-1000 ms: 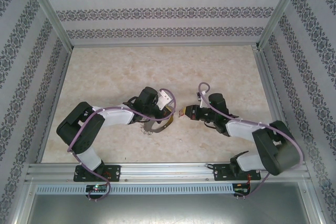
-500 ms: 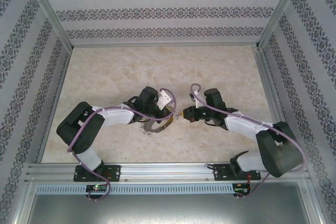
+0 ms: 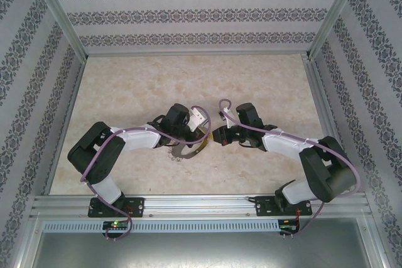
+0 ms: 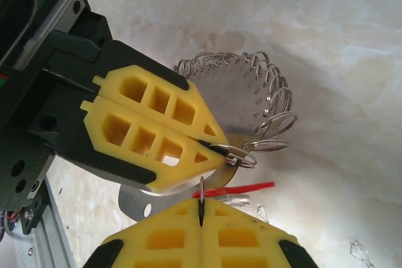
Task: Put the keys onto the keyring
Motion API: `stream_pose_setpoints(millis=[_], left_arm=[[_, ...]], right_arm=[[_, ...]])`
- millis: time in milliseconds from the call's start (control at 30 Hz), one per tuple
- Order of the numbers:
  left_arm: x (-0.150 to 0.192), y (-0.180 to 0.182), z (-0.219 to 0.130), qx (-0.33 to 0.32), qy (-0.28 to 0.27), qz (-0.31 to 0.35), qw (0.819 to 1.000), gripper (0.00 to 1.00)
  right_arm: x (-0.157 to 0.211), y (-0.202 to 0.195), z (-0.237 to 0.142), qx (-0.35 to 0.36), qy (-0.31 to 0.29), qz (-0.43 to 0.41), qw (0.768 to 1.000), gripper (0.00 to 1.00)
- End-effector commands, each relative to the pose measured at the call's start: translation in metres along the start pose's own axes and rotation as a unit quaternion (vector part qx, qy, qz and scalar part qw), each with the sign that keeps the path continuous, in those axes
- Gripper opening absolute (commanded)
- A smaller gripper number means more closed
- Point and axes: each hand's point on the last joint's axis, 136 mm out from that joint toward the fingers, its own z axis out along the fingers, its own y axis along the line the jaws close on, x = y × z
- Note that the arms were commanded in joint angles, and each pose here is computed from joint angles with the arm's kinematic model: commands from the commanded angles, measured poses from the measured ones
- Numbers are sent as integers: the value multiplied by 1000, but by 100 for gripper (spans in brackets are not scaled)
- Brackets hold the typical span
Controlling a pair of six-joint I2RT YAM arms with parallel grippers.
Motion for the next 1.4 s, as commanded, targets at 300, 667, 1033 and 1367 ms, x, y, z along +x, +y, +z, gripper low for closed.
stream_pose_setpoints(millis=[300, 667, 1033, 1367], left_arm=[[-7, -9, 2, 18, -6, 21, 1000, 0], [-9, -9, 1, 18, -11, 24, 999, 0], [-10, -10, -2, 15, -17, 26, 999, 0], [-10, -10, -4, 13, -19, 28, 999, 0]], right_arm=[[-21, 9, 6, -16, -23, -23, 999, 0], [-22, -1, 15, -9, -19, -12, 1000, 0], [-15, -21, 13, 8, -24, 11, 1000, 0], [-6, -32, 11, 16, -24, 26, 999, 0]])
